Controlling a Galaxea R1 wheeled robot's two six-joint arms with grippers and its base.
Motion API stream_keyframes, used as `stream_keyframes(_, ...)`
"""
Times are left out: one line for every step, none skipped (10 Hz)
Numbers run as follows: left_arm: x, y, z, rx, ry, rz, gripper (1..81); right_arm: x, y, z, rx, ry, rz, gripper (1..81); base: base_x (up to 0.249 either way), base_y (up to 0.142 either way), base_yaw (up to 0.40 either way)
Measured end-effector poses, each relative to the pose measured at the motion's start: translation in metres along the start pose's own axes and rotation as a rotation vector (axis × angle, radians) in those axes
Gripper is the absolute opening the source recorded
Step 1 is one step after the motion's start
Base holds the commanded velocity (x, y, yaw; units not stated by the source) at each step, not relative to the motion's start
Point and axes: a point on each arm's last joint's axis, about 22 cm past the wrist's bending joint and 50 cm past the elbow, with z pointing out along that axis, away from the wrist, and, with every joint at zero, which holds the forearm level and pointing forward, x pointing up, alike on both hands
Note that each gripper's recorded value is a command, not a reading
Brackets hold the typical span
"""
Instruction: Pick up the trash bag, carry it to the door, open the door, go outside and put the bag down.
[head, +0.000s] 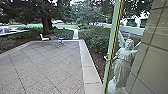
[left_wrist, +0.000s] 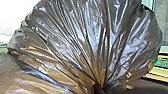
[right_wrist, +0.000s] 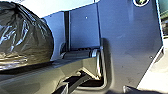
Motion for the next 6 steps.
stream_keyframes(0.0017, -0.0011, -0.0005, 0.002, 0.002, 0.001, 1.0, -0.0001, -0.0001, 0.0000, 0.000, 0.000, 0.001, 81.1, 0.072, 0.000, 0.000)
stream_keyframes(0.0016, -0.0003, -0.0002, 0.001, 0.002, 0.001, 1.0, -0.0002, 0.0000, 0.0000, 0.000, 0.000, 0.000, 81.1, 0.068, 0.000, 0.000)
stream_keyframes(0.0016, -0.0003, -0.0002, 0.001, 0.002, 0.001, 1.0, 0.0001, 0.0000, 0.0000, 0.000, 0.000, 0.000, 81.1, 0.069, 0.000, 0.000)
stream_keyframes(0.0015, 0.0002, 0.0000, 0.000, 0.001, 0.001, 1.0, -0.0001, -0.0002, 0.0001, 0.000, 0.000, 0.000, 81.1, 0.069, 0.000, 0.000)
stream_keyframes(0.0017, -0.0003, -0.0002, 0.001, 0.002, 0.000, 1.0, 0.0001, -0.0002, 0.0000, 0.000, 0.000, 0.000, 81.1, 0.069, 0.000, 0.000)
stream_keyframes(0.0014, 0.0003, 0.0000, 0.000, 0.001, 0.001, 1.0, -0.0001, 0.0000, 0.0000, 0.000, 0.000, 0.000, 81.1, 0.068, 0.000, 0.000)
